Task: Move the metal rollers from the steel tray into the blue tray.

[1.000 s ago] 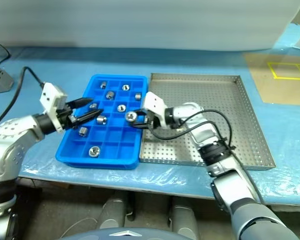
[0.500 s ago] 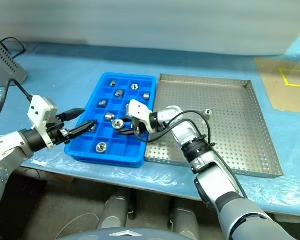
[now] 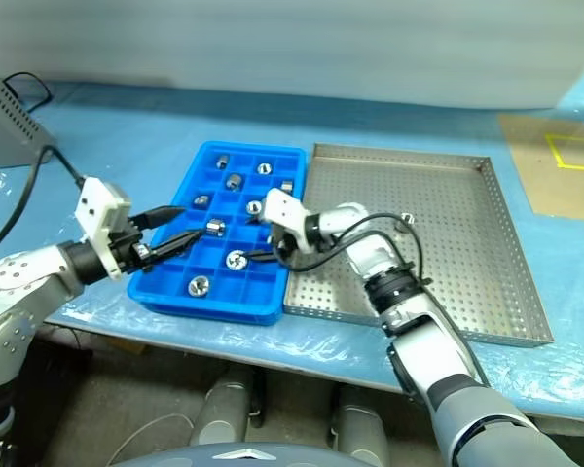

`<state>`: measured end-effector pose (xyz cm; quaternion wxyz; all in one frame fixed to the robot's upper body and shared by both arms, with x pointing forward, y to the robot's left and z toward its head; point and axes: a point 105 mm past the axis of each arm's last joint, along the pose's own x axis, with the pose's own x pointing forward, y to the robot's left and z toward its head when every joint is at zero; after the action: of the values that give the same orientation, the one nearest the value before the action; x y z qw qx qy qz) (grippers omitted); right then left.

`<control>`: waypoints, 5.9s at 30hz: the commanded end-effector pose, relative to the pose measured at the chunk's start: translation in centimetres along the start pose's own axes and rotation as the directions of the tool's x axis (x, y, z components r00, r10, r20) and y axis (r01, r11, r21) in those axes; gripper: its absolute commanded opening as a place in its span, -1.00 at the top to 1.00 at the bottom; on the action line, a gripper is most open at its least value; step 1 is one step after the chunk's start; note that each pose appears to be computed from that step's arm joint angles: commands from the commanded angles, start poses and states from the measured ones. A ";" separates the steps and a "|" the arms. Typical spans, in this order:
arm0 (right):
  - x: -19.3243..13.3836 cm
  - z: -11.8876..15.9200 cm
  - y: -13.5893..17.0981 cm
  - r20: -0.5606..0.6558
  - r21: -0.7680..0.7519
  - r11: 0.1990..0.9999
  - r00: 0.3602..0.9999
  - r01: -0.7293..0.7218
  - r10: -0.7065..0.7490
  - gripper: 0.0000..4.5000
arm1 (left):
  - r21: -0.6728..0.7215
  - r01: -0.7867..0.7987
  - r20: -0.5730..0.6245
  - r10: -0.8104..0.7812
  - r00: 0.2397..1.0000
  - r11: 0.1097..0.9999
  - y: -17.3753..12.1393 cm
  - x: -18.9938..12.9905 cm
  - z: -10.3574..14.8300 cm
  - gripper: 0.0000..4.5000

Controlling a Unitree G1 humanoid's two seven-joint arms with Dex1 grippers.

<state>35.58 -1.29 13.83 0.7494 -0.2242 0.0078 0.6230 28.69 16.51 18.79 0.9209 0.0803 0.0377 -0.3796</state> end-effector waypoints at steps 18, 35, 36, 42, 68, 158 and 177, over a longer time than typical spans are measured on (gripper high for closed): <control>-12.8 -6.0 -2.5 -0.209 0.190 0.885 0.898 0.425 -0.386 -0.60 | 0.016 0.311 0.089 -0.312 0.946 0.950 -3.4 7.4 -0.2 -0.41; -11.6 -9.5 -2.5 -0.243 0.289 0.832 0.877 0.474 -0.415 -0.60 | 0.021 0.239 0.054 -0.240 0.969 0.971 -1.8 6.7 -1.0 -0.41; -11.6 -9.6 -2.5 -0.246 0.286 0.833 0.876 0.474 -0.414 -0.60 | 0.020 0.239 0.055 -0.240 0.969 0.971 -1.8 6.7 -1.1 -0.41; -10.2 -9.2 -2.3 -0.221 0.288 0.847 0.892 0.446 -0.395 -0.60 | 0.012 0.237 0.044 -0.237 0.971 0.971 -1.8 6.8 -1.6 -0.41; -5.4 -1.8 -2.7 -0.020 0.131 0.949 0.958 0.285 -0.285 0.24 | 0.015 0.120 0.074 -0.120 0.990 0.993 0.9 3.8 -0.3 -0.41; -19.1 -9.0 -8.1 -0.263 0.183 0.642 0.667 0.744 -0.698 -0.94 | -0.021 0.404 0.169 -0.396 0.903 0.914 -5.5 11.0 1.8 -0.41; -18.1 -12.4 -7.4 -0.331 0.197 0.562 0.594 0.804 -0.734 -0.94 | -0.052 0.398 0.186 -0.383 0.905 0.916 -4.9 11.4 1.7 -0.41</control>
<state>41.07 -22.85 8.71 0.9604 -0.1387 0.1178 0.2109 33.59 4.79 17.36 0.8279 -0.0084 0.0137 -0.5606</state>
